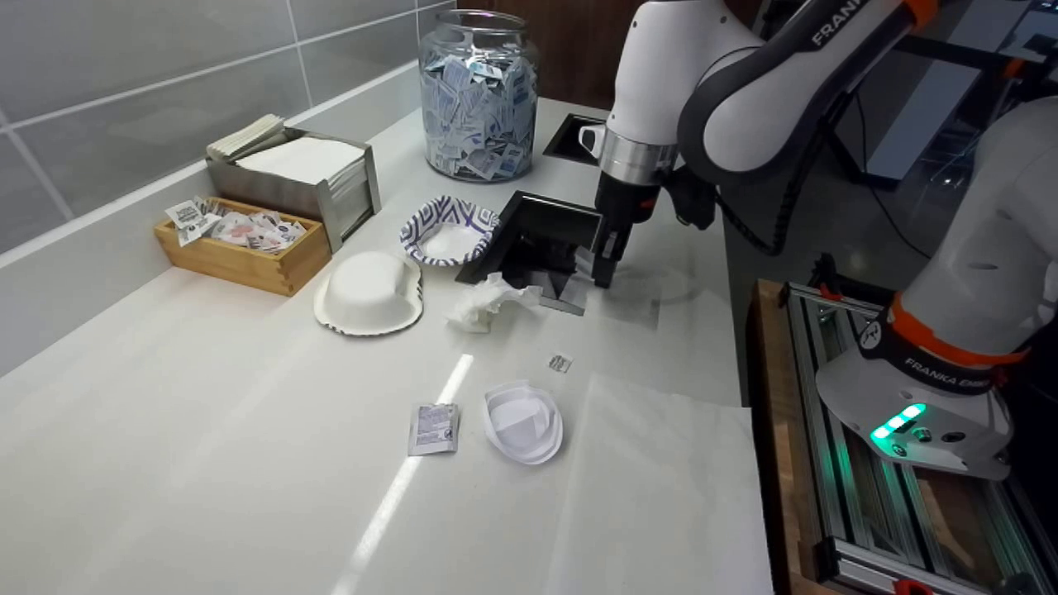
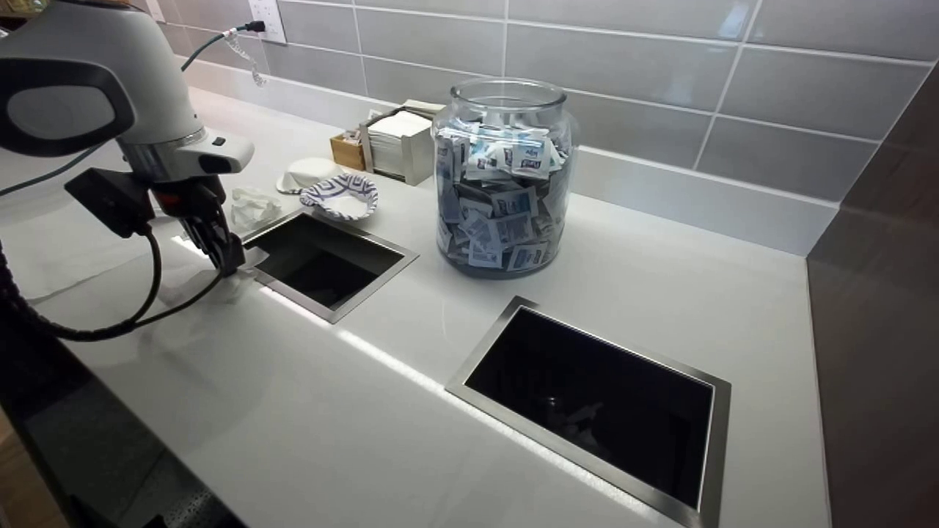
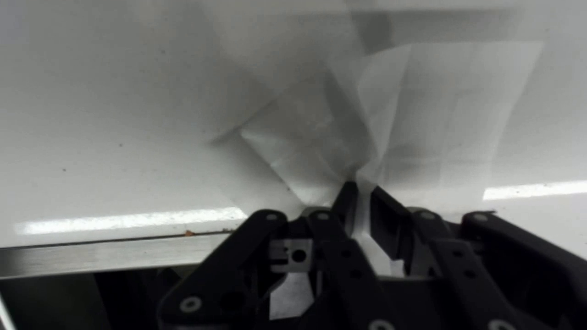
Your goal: Use the right paper towel to clean the surface
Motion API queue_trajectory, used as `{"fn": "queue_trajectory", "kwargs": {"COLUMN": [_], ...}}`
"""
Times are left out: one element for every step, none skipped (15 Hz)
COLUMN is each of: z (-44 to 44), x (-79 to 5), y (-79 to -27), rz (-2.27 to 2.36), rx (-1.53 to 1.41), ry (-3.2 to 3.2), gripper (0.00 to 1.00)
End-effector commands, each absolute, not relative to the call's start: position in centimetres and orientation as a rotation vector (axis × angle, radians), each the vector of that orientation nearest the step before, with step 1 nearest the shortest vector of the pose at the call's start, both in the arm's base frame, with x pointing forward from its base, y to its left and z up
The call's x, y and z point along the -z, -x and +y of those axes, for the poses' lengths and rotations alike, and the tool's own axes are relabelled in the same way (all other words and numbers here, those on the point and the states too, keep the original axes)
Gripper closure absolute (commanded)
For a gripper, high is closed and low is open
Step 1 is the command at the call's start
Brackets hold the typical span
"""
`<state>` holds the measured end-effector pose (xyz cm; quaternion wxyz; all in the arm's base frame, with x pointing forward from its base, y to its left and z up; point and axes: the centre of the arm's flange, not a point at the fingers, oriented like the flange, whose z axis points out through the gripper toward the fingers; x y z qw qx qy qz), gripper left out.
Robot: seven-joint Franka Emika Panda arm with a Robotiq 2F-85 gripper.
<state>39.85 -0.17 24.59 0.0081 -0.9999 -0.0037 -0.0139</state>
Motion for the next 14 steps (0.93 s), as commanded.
{"fn": "queue_trajectory", "kwargs": {"z": [-1.8, -2.1, -2.5, -2.8, -3.2, -3.6, -4.1, -4.7, -5.2, -5.7, -6.2, -6.8, -7.3, -7.4], "x": [-23.4, -23.5, -23.5, -23.5, -23.5, -23.5, -23.5, -23.4, -23.3, -23.2, -23.1, -23.0, -23.0, -23.3], "y": [-38.4, -38.3, -38.2, -38.2, -38.1, -38.1, -38.0, -38.0, -37.9, -37.8, -37.7, -37.6, -37.5, -37.5], "rz": [0.044, 0.057, 0.072, 0.085, 0.099, 0.112, 0.127, 0.143, 0.156, 0.170, 0.182, 0.197, 0.210, 0.216], "rx": [0.028, 0.027, 0.027, 0.030, 0.036, 0.038, 0.041, 0.044, 0.044, 0.043, 0.041, 0.037, 0.037, 0.047], "ry": [3.170, 3.177, 3.185, 3.191, 3.201, 3.212, 3.221, 3.235, 3.246, 3.259, 3.278, 3.305, 3.332, 3.339], "gripper": [0.97, 0.97, 0.97, 0.97, 0.97, 0.97, 0.97, 0.97, 0.97, 0.97, 0.97, 0.97, 0.97, 0.97]}}
